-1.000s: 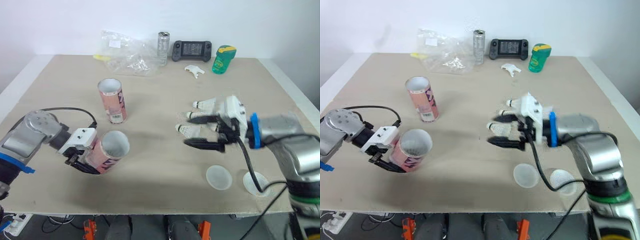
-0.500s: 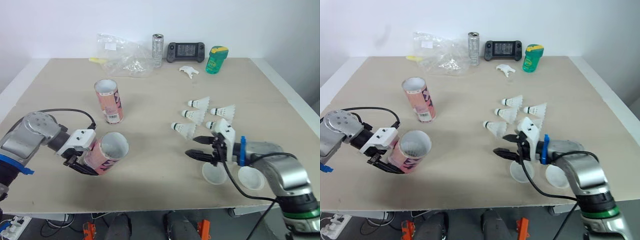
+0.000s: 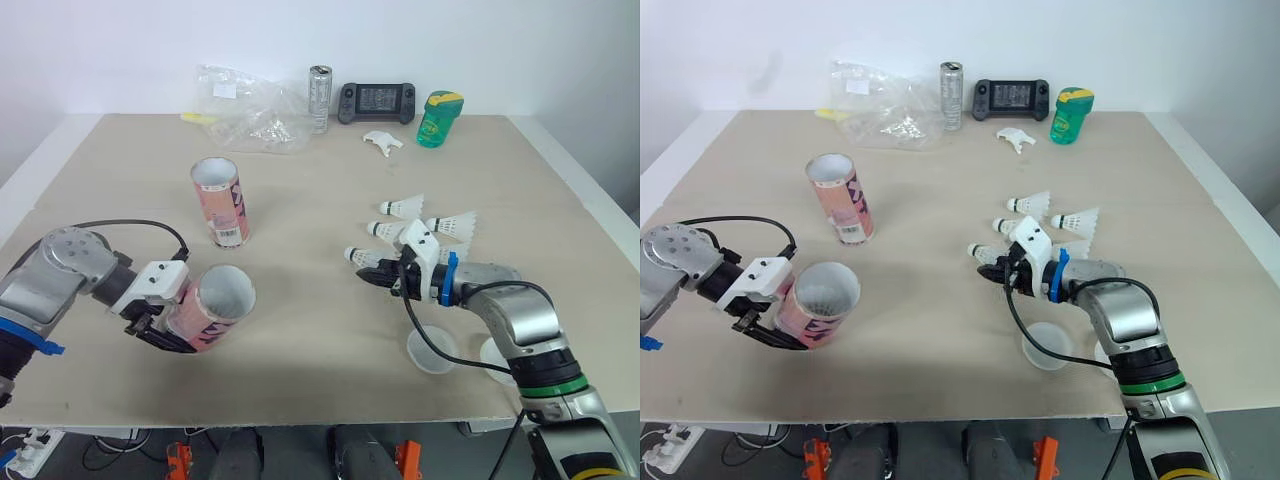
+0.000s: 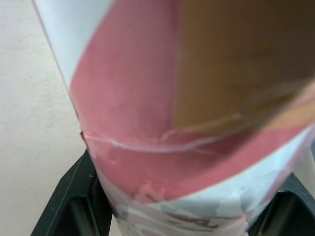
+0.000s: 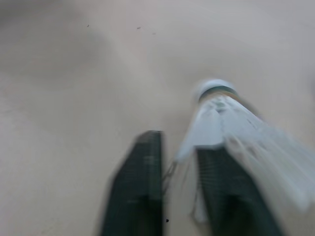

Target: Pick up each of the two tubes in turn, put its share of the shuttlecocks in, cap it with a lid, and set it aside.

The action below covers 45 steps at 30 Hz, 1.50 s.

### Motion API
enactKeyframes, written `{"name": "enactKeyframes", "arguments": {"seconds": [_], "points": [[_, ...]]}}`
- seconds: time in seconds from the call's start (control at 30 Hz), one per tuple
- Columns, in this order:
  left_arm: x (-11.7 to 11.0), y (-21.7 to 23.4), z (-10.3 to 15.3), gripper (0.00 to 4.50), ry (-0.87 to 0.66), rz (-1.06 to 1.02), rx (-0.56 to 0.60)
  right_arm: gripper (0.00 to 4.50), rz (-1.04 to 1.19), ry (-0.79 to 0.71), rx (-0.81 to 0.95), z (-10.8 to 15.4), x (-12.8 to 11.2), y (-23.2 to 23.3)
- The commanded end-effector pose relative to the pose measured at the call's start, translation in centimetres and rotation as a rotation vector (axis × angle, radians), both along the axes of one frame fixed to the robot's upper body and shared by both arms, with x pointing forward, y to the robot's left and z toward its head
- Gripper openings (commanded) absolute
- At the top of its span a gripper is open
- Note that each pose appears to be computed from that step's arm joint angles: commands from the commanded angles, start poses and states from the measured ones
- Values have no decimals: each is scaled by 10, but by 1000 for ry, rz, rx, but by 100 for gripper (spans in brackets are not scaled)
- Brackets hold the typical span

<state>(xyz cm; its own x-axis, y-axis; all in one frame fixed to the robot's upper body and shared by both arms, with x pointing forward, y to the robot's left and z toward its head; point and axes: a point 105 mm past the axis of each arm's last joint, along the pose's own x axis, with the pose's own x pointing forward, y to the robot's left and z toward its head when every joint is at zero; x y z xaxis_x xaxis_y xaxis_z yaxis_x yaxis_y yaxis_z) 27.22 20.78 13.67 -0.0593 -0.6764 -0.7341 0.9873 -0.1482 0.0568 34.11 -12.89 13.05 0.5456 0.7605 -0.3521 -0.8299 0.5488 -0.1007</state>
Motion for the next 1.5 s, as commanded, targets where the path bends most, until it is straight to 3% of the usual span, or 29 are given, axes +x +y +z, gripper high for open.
{"name": "enactKeyframes", "arguments": {"seconds": [0.03, 0.13, 0.27, 0.47, 0.87, 1.17, 1.27, 1.47, 1.5], "points": [[-1, 2, 8, 284, -29, 6, 4, 9, 58, -62, -14, 13, -7, 6], [1, 1, 8, 284, -36, 5, -2, 9, 183, -131, -20, 29, -22, 19], [2, 0, 6, 284, -32, 3, -3, 9, 416, -255, -29, 69, -44, 53], [6, -3, 7, 284, -41, -6, -8, 9, 741, -468, -183, 116, -64, 89], [4, -3, 6, 284, -38, 2, -15, 9, 989, -572, -391, 114, -63, 125], [2, -2, 6, 284, -35, 10, -19, 9, 1101, -591, -392, 117, -70, 147], [2, -2, 6, 284, -34, 9, -20, 98, 1113, -565, -367, 120, -71, 154], [2, -3, 6, 284, -34, 6, -24, 374, 1164, -510, -241, 142, -89, 145], [2, -4, 6, 284, -34, 5, -24, 374, 1151, -503, -231, 143, -89, 143]]}}
